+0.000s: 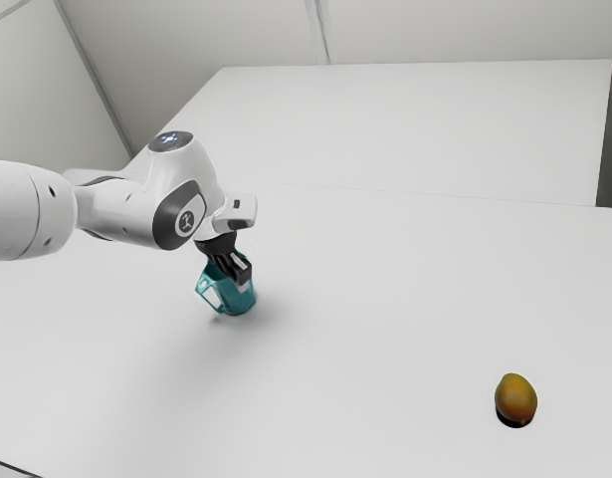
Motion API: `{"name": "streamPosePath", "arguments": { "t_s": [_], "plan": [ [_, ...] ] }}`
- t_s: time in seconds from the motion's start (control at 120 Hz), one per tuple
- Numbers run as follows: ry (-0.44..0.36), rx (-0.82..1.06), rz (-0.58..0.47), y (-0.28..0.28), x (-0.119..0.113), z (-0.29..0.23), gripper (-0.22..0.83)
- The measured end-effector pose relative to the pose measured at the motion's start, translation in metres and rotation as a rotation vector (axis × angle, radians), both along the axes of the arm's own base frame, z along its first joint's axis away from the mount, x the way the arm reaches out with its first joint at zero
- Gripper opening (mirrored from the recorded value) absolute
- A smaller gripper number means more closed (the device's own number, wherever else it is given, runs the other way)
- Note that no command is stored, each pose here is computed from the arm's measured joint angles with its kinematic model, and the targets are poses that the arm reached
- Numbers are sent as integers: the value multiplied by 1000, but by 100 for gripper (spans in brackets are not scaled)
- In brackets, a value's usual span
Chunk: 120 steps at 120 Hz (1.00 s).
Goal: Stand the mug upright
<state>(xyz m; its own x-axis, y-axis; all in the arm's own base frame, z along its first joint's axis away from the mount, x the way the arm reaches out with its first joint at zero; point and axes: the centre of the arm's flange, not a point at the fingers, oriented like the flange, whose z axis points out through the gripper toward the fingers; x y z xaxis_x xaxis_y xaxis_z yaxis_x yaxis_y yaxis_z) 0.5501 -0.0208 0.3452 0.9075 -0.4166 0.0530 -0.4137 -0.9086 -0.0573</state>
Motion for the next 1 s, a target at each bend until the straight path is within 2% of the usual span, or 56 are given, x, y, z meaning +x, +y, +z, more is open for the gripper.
{"name": "streamPosePath", "arguments": {
  "t_s": [0.317, 0.625, 0.892, 1.0],
  "plan": [
    [-6, -3, 5, 0, 0, 4, 23],
    [-36, -21, 8, -1, -2, 26, 30],
    [-82, -51, 4, -1, -9, 71, 32],
    [-126, -46, 14, 6, 10, 113, 36]
  ]
}}
